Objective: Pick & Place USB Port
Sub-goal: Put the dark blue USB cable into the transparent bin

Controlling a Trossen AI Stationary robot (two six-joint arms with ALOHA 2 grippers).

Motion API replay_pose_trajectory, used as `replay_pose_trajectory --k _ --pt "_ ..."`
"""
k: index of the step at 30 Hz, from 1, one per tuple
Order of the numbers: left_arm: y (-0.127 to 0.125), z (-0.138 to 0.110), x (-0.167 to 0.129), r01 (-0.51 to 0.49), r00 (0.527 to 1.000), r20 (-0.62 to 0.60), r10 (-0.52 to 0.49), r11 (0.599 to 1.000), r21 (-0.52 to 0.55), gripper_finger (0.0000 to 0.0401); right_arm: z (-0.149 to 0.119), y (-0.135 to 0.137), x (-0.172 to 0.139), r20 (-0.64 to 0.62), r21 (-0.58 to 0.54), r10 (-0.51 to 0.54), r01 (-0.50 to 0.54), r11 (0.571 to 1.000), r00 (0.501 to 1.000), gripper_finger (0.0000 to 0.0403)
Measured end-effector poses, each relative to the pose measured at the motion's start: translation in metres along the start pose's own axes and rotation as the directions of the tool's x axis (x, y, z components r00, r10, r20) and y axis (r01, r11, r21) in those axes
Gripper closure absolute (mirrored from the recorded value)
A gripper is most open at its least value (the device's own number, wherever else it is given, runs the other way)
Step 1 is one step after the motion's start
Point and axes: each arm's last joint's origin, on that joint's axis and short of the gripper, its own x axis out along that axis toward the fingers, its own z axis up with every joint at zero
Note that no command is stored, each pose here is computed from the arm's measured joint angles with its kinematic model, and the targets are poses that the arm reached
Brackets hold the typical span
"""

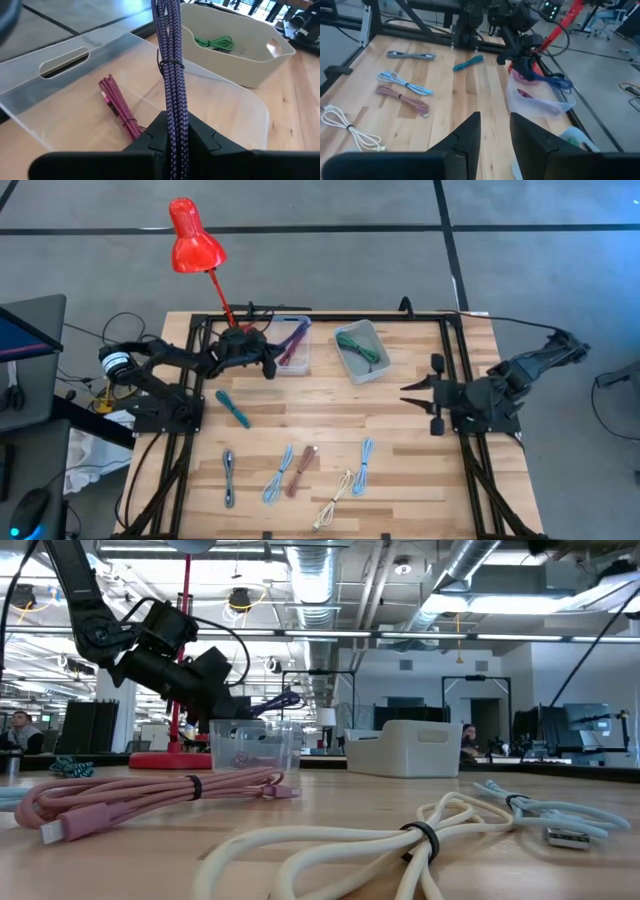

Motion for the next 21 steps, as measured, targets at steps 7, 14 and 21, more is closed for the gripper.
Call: replay_pose_trajectory --k 7,14,21 --pt "0.006 0.000 -0.001 -0.033 0.999 0.003 0.033 0.999 -0.010 0.0367 -0.037 -0.006 -0.021 0.067 0.083 -0.041 0.036 0.996 0.997 0.0305" --pt "0.010 0.001 -0.002 -0.049 0.999 0.004 0.049 0.998 -0.038 0.0363 -0.064 -0.010 -0.030 0.118 0.152 -0.059 0.041 0.988 0.991 0.0305" --pt "0.009 0.001 -0.002 -0.043 0.999 0.004 0.043 0.998 -0.038 0.0310 -0.065 -0.014 -0.034 0.145 0.179 -0.058 0.032 0.983 0.988 0.0305"
